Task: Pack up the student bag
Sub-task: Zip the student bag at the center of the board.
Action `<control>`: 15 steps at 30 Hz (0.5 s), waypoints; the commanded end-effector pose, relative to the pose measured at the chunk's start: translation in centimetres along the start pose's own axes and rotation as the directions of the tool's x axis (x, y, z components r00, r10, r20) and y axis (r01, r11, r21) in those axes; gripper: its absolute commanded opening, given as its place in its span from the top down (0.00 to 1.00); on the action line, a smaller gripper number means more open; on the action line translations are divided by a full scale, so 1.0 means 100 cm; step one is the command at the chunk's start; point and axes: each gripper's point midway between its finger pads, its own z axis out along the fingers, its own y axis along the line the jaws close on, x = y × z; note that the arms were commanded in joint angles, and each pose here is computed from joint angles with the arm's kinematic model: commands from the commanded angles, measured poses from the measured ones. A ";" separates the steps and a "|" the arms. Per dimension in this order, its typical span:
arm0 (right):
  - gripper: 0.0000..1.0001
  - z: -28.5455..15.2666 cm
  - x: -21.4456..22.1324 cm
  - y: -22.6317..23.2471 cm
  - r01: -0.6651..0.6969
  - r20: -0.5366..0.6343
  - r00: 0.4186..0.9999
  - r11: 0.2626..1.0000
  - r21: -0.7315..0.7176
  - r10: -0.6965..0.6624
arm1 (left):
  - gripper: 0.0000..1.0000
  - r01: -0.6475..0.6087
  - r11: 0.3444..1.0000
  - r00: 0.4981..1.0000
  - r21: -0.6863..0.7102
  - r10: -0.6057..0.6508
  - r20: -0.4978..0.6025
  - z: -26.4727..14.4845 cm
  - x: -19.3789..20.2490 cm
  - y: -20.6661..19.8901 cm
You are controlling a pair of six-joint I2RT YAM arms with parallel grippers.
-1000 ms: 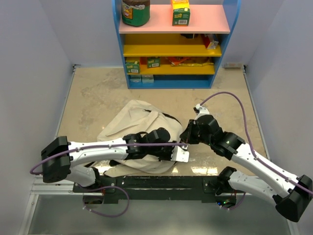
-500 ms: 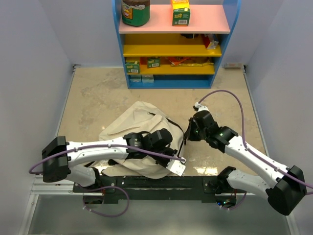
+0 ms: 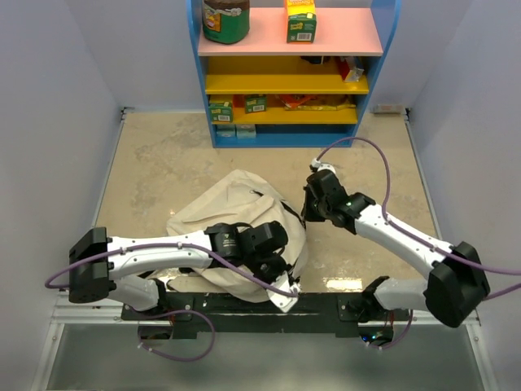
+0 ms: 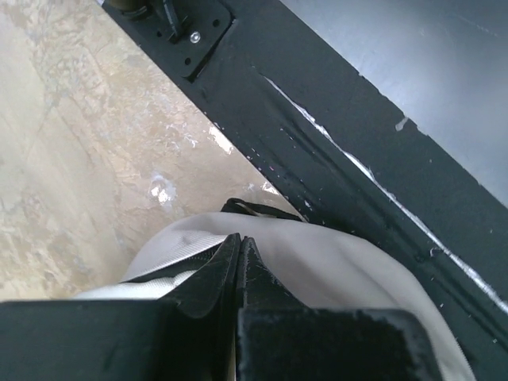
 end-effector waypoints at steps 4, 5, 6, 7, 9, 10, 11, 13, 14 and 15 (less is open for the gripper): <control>1.00 0.027 -0.095 0.022 -0.014 0.247 0.969 1.000 0.021 0.009 | 1.00 -0.180 0.953 0.974 0.244 0.137 0.181 -0.006 -0.056 -0.060; 1.00 0.030 -0.103 0.026 -0.020 0.263 0.965 1.000 0.014 0.015 | 1.00 -0.203 0.944 0.971 0.261 0.158 0.182 -0.003 -0.058 -0.065; 1.00 0.042 -0.104 0.026 -0.022 0.252 0.968 0.999 0.026 0.015 | 1.00 -0.223 0.940 0.968 0.259 0.182 0.173 -0.002 -0.058 -0.065; 1.00 0.041 -0.120 0.031 -0.038 0.278 0.960 0.999 0.016 0.032 | 1.00 -0.230 0.939 0.967 0.257 0.190 0.171 -0.002 -0.059 -0.064; 1.00 0.048 -0.133 0.030 -0.057 0.293 0.955 0.998 0.030 0.046 | 1.00 -0.229 0.945 0.970 0.234 0.202 0.132 -0.001 -0.056 -0.055; 1.00 0.052 -0.146 0.025 -0.082 0.309 0.949 0.996 0.044 0.065 | 1.00 -0.236 0.951 0.969 0.198 0.215 0.120 -0.001 -0.059 -0.044; 1.00 0.056 -0.150 0.020 -0.095 0.307 0.949 0.994 0.057 0.074 | 0.91 -0.226 0.957 0.973 0.180 0.213 0.091 -0.001 -0.055 -0.037; 1.00 0.057 -0.170 0.002 -0.146 0.335 0.936 0.985 0.090 0.108 | 0.72 -0.199 0.973 0.980 0.112 0.200 0.009 -0.008 -0.044 -0.014; 1.00 0.056 -0.174 -0.005 -0.159 0.340 0.933 0.982 0.101 0.116 | 0.59 -0.179 0.981 0.983 0.079 0.181 -0.017 -0.017 -0.031 0.000; 1.00 0.055 -0.179 -0.011 -0.168 0.347 0.930 0.979 0.111 0.120 | 0.50 -0.179 0.982 0.983 0.059 0.181 -0.034 -0.023 -0.024 0.008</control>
